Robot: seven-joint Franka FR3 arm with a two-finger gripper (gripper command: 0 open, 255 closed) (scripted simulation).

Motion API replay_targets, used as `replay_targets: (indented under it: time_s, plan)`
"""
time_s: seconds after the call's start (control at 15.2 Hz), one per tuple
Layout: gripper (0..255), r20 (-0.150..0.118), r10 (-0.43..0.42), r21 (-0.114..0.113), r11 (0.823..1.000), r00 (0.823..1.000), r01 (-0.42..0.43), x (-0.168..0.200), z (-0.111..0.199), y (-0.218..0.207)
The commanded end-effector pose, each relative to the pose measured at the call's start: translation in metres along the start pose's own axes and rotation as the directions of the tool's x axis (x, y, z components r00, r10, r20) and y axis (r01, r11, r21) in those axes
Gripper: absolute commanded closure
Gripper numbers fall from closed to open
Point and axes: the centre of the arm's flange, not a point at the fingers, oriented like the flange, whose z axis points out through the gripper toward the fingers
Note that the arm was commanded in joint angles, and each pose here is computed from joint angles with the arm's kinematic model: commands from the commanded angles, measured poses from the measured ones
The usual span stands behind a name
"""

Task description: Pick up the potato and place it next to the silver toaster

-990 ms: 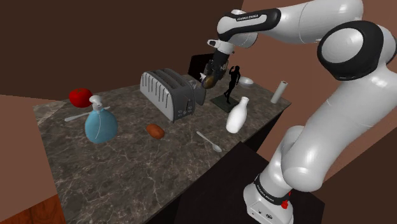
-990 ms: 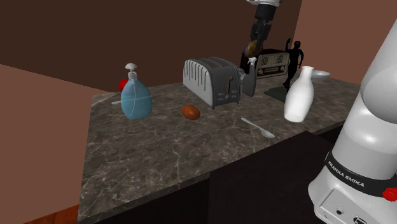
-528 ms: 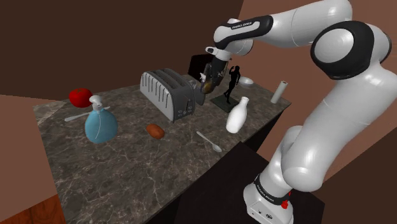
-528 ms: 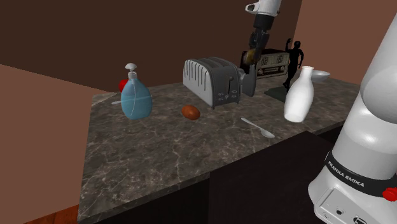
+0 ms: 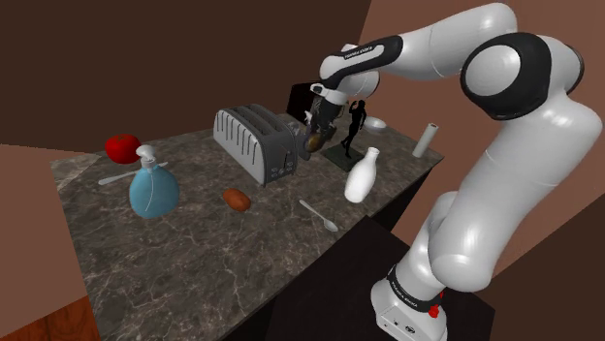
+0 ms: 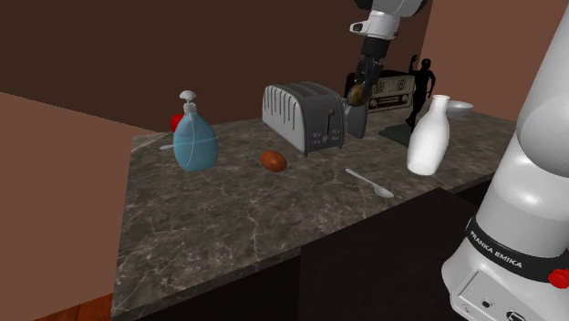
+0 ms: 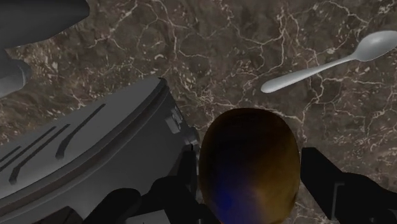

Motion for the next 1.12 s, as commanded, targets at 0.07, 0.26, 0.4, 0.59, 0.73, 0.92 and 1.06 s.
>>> replay_targets:
  time_s: [0.07,0.26,0.4,0.59,0.73,0.92,1.06]
  plan:
    - [255,0.0,0.0,-0.001,1.0,1.0,0.0,-0.003,0.016,0.0]
    - [255,0.0,0.0,-0.001,1.0,1.0,0.0,-0.006,0.031,0.0]
    - [255,0.0,0.0,-0.001,1.0,1.0,0.0,-0.008,0.041,0.001]
    - [255,0.0,0.0,-0.001,1.0,1.0,0.0,-0.011,0.057,0.001]
    - [255,0.0,0.0,-0.001,1.0,1.0,0.0,-0.013,0.067,0.001]
    - [255,0.0,0.0,-0.001,1.0,1.0,0.0,-0.016,0.083,0.001]
    - [255,0.0,0.0,-0.001,1.0,1.0,0.0,-0.018,0.093,0.002]
